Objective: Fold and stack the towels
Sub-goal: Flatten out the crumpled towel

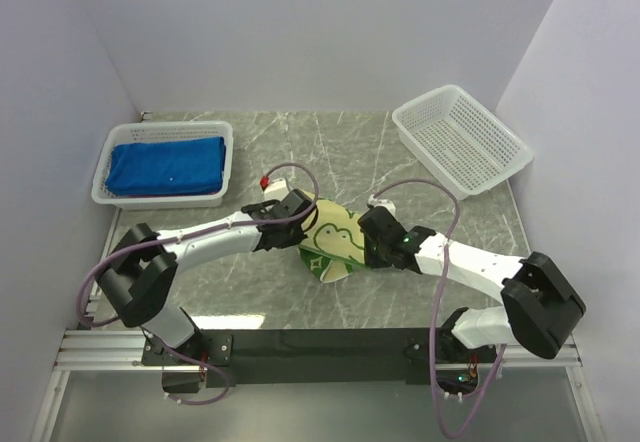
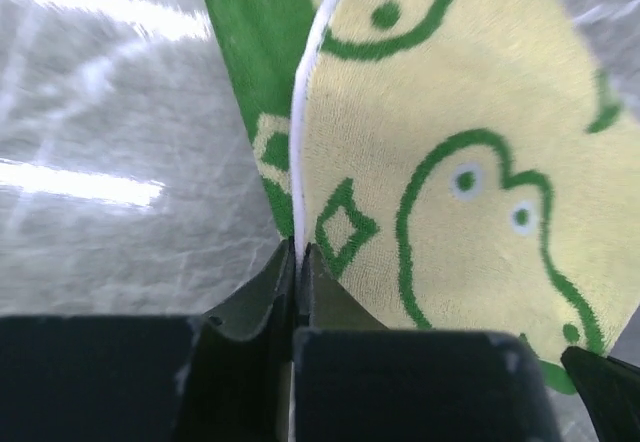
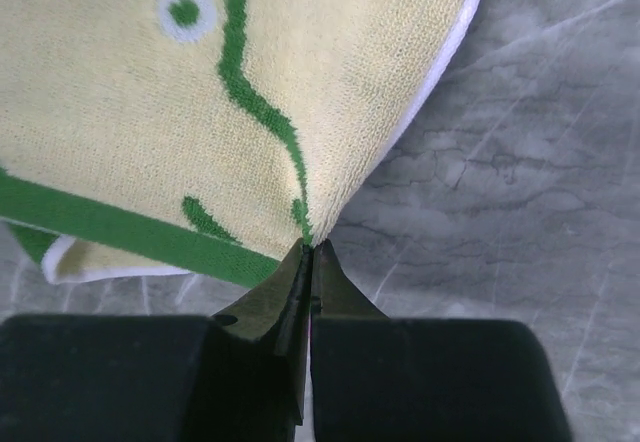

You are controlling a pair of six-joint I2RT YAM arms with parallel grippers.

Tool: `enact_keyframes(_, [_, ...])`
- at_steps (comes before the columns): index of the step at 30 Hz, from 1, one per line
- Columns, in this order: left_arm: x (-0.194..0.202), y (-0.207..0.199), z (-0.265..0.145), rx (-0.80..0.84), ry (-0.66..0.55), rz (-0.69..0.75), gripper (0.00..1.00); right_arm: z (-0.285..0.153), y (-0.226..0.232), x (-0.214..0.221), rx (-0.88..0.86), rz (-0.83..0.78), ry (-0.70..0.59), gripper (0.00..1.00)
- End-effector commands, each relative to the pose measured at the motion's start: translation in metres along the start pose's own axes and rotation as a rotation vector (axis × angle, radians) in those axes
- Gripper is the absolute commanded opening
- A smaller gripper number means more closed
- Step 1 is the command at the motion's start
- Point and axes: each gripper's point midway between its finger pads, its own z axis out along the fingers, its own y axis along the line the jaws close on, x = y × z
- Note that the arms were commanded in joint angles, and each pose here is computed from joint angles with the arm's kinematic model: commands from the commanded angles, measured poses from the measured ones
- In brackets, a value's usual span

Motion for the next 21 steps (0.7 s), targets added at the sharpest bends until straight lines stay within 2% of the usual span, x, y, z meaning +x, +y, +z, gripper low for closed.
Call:
enact_keyframes(1, [-0.066,-0.014,-0.050,0.023,-0.178,-0.008,0.01,-0.034,0.013,-0.058,-0.007,-0.014,-0.162,0.00])
enact_keyframes(6, [-0.146,-0.041,-0.120,0.118,-0.364,-0.015,0.01,-0.089,0.011,-0.127,-0.005,-0.020,-0.322,0.00])
enact_keyframes(9, [-0.193,-0.061,-0.168,0.229,-0.484,-0.024,0.01,-0.143,0.014,-0.191,-0.038,-0.011,-0.462,0.00])
enact_keyframes(11, [-0.226,-0.073,-0.201,0.302,-0.552,-0.056,0.01,-0.161,0.011,-0.212,-0.038,-0.030,-0.497,0.00])
enact_keyframes(12, [-0.235,-0.075,-0.209,0.310,-0.574,-0.036,0.01,-0.183,0.006,-0.237,-0.043,-0.009,-0.562,0.00])
enact_keyframes(14, [-0.266,-0.078,-0.239,0.337,-0.647,-0.062,0.01,-0.200,0.003,-0.257,-0.049,-0.028,-0.607,0.00])
enact_keyframes(18, [-0.309,-0.080,-0.262,0.384,-0.734,-0.072,0.01,-0.251,0.003,-0.309,-0.107,-0.052,-0.760,0.00])
enact_keyframes(21, [-0.341,-0.080,-0.267,0.432,-0.765,-0.100,0.01,-0.269,-0.002,-0.342,-0.107,-0.079,-0.831,0.00])
